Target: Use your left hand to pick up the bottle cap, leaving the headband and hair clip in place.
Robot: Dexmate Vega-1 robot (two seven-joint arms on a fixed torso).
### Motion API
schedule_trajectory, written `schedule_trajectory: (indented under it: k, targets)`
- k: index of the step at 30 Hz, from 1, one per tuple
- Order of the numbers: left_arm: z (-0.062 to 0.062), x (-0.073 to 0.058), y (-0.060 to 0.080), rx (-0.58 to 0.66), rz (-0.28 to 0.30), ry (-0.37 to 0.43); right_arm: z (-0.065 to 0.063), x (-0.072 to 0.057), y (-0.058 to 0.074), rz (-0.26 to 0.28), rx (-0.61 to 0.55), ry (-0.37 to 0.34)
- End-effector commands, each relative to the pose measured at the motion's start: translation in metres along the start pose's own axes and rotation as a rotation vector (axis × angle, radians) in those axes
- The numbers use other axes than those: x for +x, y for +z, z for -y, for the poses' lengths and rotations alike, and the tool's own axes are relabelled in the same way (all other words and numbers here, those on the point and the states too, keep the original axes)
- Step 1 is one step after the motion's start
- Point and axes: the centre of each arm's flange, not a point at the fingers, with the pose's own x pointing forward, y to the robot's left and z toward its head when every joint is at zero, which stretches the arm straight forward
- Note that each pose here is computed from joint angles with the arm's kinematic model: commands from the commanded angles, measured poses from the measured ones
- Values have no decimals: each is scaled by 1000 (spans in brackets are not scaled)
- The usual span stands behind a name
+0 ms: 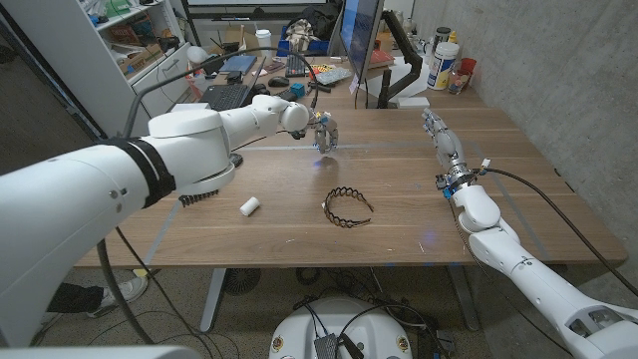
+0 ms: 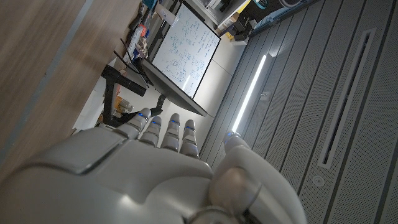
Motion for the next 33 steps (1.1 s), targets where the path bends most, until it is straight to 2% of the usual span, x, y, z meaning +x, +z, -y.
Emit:
schedule_trajectory:
  k: [1, 9, 21, 33]
  targets:
    - [-16, -9, -7, 11, 34, 25, -1, -2, 4, 10, -5, -1]
    - [-27, -17, -11, 18, 78, 45, -3, -2, 7, 19, -11, 0]
    - [-36, -29, -18, 21, 130, 69, -6, -4, 12, 27, -19, -1]
    - [-49, -41, -20, 39, 183, 100, -5, -12, 15, 31, -20, -22]
